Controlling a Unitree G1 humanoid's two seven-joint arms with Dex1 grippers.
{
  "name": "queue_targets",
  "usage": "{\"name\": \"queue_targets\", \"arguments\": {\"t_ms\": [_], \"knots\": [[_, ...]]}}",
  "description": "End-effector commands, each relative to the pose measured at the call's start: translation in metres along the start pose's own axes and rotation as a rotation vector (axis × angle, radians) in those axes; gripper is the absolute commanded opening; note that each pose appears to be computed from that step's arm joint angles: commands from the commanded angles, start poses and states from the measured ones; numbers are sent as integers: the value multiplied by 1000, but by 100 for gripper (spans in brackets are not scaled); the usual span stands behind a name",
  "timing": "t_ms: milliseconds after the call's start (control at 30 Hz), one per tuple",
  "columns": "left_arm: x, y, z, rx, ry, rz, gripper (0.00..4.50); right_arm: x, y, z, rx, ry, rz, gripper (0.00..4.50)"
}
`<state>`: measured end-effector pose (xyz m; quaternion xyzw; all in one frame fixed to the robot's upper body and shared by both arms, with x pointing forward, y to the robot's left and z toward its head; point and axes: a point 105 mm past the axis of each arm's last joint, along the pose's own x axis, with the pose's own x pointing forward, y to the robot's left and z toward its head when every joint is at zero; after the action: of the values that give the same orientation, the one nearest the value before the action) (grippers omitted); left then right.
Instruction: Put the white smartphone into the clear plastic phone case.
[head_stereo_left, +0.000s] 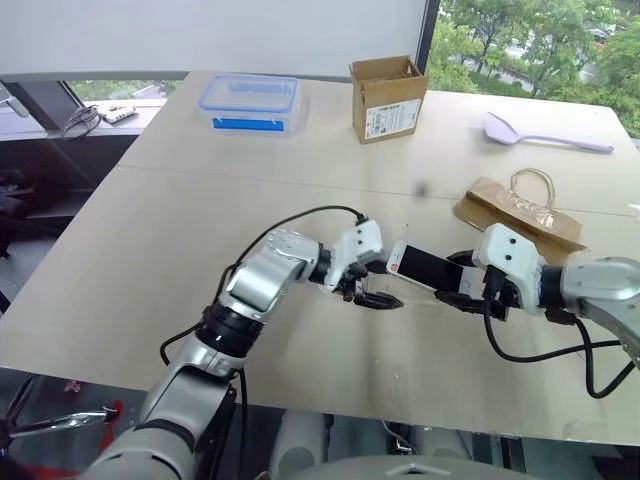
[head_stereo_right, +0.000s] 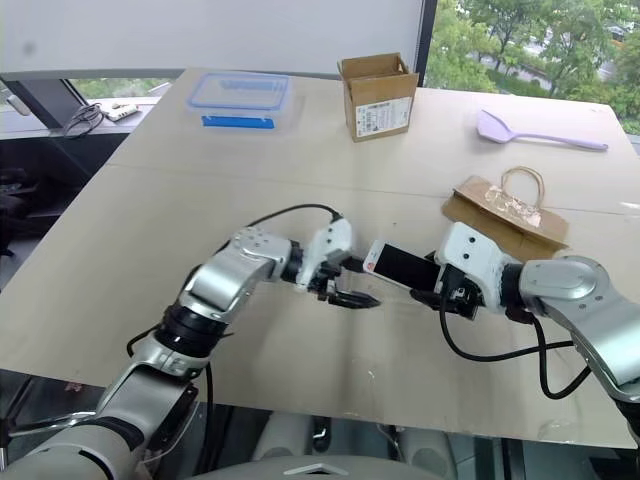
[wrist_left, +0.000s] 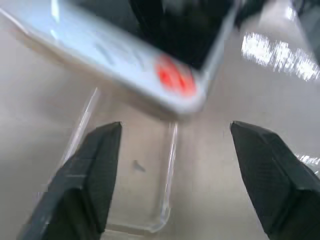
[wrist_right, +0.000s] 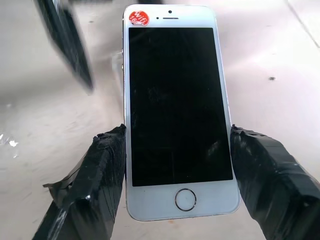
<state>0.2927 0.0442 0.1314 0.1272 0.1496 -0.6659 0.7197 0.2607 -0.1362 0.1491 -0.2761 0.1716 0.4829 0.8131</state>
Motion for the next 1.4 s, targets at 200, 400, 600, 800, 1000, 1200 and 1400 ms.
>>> {"name": "queue_targets", "arguments": {"t_ms": [200, 400, 600, 800, 1000, 1200, 1400], "knots": [[-56, -6, -31, -15, 9, 169, 323, 16, -18, -5, -194, 54, 119, 277], [-61, -9, -41, -25, -57, 263, 323, 31, -23, -9, -294, 101, 216, 277], [-64, -11, -50, -18, -84, 307, 323, 31, -21, -16, -346, 155, 268, 277], [-63, -16, -51, -8, -118, 279, 323, 32, -25, -17, -286, 169, 243, 277], [-60, -15, -38, 8, -131, 266, 323, 28, -27, -18, -236, 187, 217, 277], [-52, -9, -34, 11, -118, 258, 269, 27, -27, -21, -209, 208, 197, 277], [-45, -4, -42, -1, -66, 256, 4, 25, -29, -17, -167, 190, 172, 277]]}}
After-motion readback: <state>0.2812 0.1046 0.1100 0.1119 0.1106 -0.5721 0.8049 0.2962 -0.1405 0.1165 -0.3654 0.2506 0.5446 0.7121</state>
